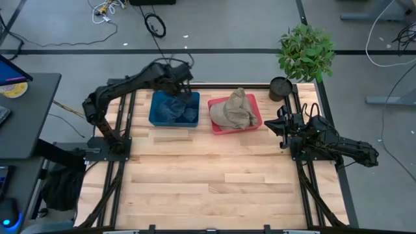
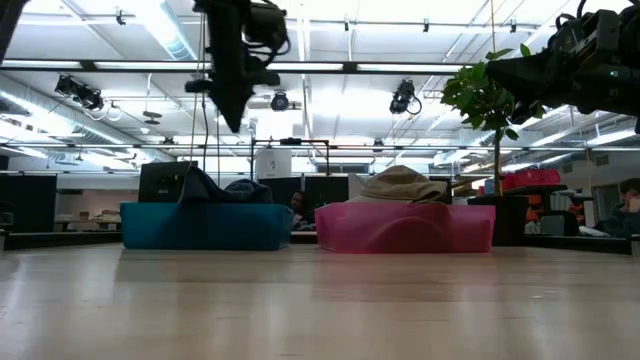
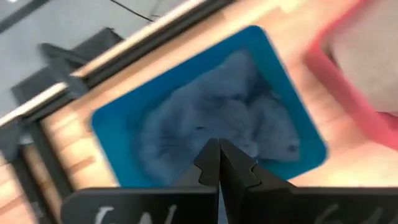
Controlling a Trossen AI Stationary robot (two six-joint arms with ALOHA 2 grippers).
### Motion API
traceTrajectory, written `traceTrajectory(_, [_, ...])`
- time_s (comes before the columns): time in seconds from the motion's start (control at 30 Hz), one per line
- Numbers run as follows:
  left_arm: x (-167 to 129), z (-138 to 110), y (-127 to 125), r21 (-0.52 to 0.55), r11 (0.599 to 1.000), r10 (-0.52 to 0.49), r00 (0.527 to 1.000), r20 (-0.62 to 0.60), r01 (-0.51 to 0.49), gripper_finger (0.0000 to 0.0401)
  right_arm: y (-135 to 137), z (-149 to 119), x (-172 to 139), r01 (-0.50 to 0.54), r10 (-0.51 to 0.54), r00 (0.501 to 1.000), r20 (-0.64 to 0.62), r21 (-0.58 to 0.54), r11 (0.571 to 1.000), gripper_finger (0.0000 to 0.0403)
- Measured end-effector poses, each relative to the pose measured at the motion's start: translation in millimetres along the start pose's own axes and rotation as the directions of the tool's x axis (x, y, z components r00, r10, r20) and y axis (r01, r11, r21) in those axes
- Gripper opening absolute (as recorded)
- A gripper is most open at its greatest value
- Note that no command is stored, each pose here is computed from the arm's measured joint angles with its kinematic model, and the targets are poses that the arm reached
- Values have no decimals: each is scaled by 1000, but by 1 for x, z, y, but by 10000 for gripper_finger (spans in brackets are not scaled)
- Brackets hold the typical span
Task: Pick & Place hat
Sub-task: Put the dark blue cap into the blue bin
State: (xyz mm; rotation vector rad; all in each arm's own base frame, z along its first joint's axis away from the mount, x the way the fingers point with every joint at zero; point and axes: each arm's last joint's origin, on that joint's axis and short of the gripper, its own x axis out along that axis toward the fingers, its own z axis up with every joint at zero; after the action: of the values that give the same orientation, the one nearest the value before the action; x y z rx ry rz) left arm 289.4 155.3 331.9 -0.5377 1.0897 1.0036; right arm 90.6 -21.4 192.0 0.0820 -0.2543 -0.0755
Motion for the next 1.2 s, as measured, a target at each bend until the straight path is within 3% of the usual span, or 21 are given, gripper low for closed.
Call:
traceTrajectory(0.13, [27, 3, -17, -21, 998, -59, 994, -93, 57, 1, 0, 0, 0, 0, 0, 1000, 0, 0, 1000, 27])
traceTrajectory(0.3, [62, 1, -38, -21, 997, 74, 991, -116, -77, 1, 0, 0, 0, 0, 0, 1000, 0, 0, 1000, 27])
traceTrajectory(0.5, [113, 3, -50, -29, 989, 136, 974, -179, -144, 1, 0, 0, 0, 0, 0, 1000, -1, 0, 1000, 27])
traceTrajectory(0.67, [145, 1, -65, -12, 998, 57, 968, -245, -62, 1, 0, 0, 0, 0, 0, 1000, 0, 0, 1000, 27])
traceTrajectory(0.8, [134, -1, -66, -18, 996, 84, 972, -220, -90, 1, 0, 0, 0, 0, 0, 1000, 0, 0, 1000, 27])
traceTrajectory(1.03, [52, 2, -50, -82, 993, 88, 996, 18, -86, 1, 0, 0, 0, 0, 0, 1000, 0, 0, 1000, 27])
traceTrajectory(1.1, [32, -2, -43, -88, 995, 47, 999, 19, -46, 1, 0, 0, 0, 0, 0, 1000, 0, 0, 1000, 27])
traceTrajectory(1.2, [11, -16, -34, -61, 998, 5, 997, -80, -10, 1, 0, 0, 0, 0, 0, 1000, 0, 0, 1000, 27])
